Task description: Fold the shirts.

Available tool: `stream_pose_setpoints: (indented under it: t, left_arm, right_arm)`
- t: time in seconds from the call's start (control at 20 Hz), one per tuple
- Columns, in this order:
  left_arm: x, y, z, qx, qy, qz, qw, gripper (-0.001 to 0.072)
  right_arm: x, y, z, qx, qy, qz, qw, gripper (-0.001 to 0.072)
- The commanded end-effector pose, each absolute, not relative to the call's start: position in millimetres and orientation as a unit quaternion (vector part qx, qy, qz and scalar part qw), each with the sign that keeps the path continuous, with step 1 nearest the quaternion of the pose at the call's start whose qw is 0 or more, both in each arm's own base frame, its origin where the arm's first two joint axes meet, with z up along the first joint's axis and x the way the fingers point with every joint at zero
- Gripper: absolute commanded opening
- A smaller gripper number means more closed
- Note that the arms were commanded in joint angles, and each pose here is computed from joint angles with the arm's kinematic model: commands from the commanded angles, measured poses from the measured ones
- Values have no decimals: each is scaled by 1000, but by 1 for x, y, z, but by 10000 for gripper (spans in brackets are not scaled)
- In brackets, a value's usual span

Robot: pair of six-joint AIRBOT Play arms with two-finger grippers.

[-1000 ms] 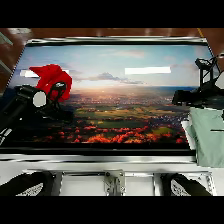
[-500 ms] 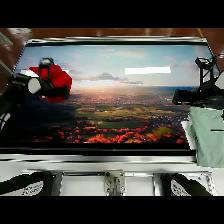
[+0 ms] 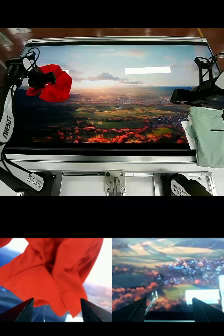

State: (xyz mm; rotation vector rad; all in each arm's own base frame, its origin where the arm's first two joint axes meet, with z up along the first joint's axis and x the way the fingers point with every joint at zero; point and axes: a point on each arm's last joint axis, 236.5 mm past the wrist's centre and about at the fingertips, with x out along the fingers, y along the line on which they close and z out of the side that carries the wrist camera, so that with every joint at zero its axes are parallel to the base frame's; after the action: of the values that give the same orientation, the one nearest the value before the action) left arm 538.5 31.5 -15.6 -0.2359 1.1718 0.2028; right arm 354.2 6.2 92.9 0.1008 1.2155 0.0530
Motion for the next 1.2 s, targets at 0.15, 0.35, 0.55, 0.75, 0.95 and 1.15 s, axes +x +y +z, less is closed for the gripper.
stream_pose_setpoints:
  t: [0.15, 0.35, 0.55, 0.75, 0.95, 1.15]
  left_arm:
    - [548, 39, -80, -136, 582, 100, 795, 709]
    - [546, 39, -91, -136, 592, 101, 788, 312]
    - [546, 17, -51, -143, 586, 59, 796, 40]
    - [538, -32, 85, -98, 495, -17, 863, 40]
    - [469, -111, 254, -38, 350, -120, 928, 40]
    - [368, -186, 339, -35, 282, -228, 931, 40]
  right_arm:
    - [353, 17, 94, 69, 573, 37, 816, 680]
    - [351, 29, 95, 88, 575, 55, 812, 680]
    - [351, 33, 96, 94, 574, 62, 811, 679]
    - [351, 31, 96, 88, 574, 60, 812, 679]
    - [326, 16, 103, 35, 595, 56, 801, 679]
    - [292, -6, 137, -7, 573, 21, 819, 679]
